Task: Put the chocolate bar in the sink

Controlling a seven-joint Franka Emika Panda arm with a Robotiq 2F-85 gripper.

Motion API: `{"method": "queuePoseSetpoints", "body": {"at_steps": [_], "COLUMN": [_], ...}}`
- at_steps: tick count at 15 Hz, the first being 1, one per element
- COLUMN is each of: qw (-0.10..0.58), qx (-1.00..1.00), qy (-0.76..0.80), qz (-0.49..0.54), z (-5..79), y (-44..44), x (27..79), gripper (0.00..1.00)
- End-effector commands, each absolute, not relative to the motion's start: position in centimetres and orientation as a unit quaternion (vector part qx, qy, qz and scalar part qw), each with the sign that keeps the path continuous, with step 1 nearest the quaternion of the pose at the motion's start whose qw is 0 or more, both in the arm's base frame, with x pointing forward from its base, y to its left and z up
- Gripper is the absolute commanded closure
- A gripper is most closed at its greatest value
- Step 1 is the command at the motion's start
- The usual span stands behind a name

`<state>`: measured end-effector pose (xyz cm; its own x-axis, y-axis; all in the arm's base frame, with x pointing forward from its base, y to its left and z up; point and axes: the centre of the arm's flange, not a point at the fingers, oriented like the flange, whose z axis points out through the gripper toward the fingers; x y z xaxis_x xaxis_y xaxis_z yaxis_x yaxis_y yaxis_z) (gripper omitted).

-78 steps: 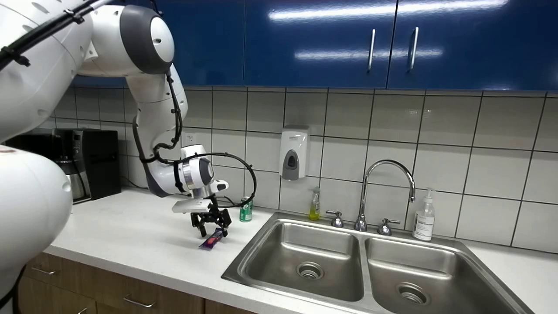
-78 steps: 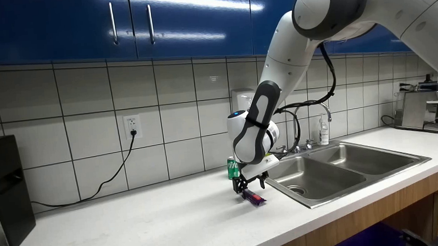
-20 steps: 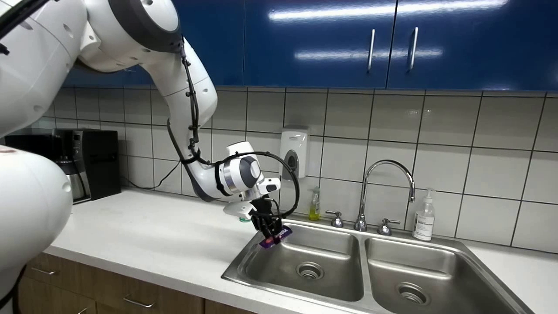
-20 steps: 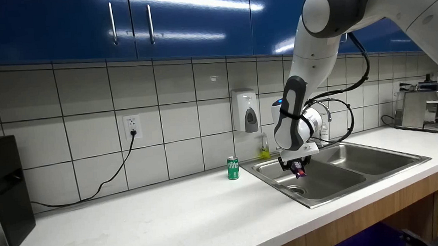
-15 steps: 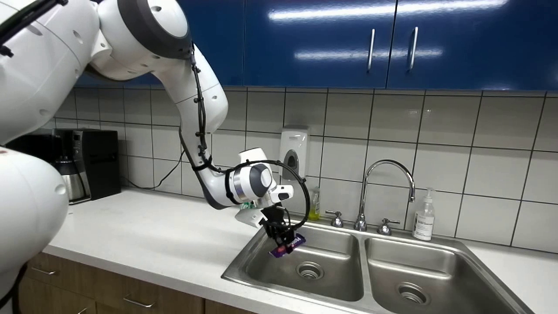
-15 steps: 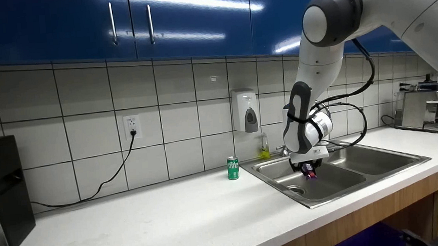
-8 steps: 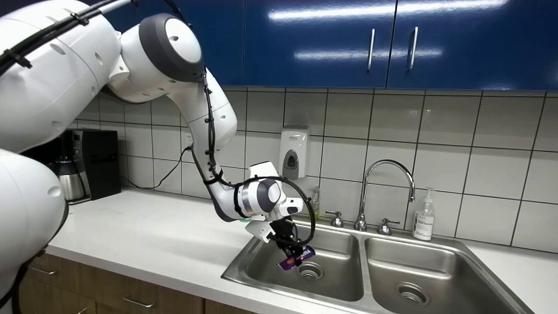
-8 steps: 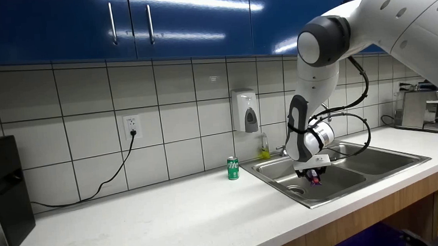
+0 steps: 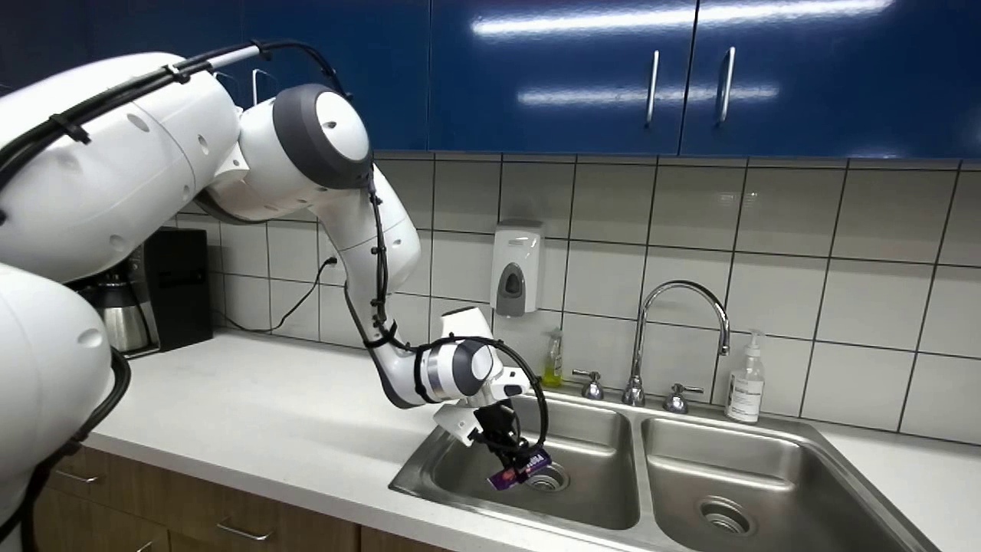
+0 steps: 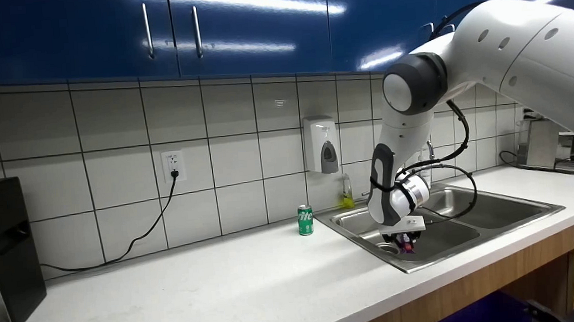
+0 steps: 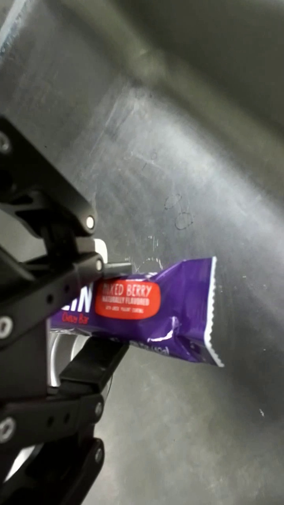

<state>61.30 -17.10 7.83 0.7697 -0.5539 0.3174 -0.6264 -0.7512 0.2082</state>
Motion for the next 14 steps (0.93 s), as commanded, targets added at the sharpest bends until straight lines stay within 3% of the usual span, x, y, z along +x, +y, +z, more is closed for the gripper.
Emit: {"method": "queuePoseSetpoints", "body": {"at_steps": [1,14], "qw": [0.147,0.150], "qx": [0.930,0.930], "qy": [-0.315,-0.313], "qz": [0.121,0.121], "z": [6.1,2.1], "y": [-18.2,-19.5], "x": [63.5,65.7], "gripper": [0.83,0.83]}}
